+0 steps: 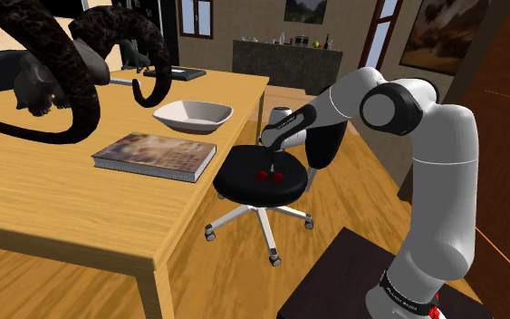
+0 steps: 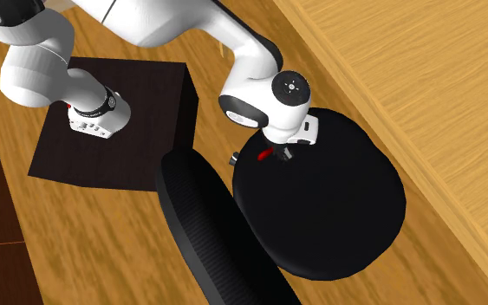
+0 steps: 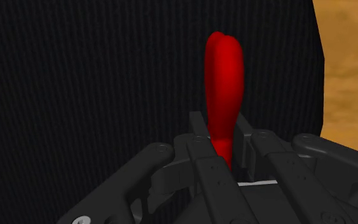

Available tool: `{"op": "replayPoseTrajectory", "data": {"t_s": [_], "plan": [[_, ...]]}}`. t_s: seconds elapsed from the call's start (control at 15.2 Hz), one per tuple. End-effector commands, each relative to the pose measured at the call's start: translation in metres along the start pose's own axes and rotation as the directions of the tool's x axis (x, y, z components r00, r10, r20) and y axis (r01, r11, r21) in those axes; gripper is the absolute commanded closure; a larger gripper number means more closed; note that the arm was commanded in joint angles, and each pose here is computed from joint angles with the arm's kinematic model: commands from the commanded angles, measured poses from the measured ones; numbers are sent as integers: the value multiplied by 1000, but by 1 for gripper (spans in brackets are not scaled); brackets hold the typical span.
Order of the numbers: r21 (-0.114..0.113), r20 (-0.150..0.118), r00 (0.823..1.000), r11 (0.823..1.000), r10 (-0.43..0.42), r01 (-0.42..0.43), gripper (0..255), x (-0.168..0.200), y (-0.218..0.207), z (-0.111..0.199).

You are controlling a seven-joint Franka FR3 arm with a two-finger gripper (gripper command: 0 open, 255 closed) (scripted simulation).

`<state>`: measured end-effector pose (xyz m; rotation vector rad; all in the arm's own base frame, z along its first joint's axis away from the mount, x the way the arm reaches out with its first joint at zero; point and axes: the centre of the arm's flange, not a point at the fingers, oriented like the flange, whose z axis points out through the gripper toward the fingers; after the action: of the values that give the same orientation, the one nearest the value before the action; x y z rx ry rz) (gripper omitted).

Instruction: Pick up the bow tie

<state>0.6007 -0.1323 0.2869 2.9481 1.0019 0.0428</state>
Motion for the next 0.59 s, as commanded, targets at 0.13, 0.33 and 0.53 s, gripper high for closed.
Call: {"op": "replayPoseTrajectory", "data": {"t_s": [0.13,0.33,0.53], "plan": [[0,1,1000,1000,1,-1,255,-1,0,-6],[0,1,1000,1000,1,-1,255,0,1,-22],[0,1,1000,1000,1,-1,255,0,1,-37]]}}
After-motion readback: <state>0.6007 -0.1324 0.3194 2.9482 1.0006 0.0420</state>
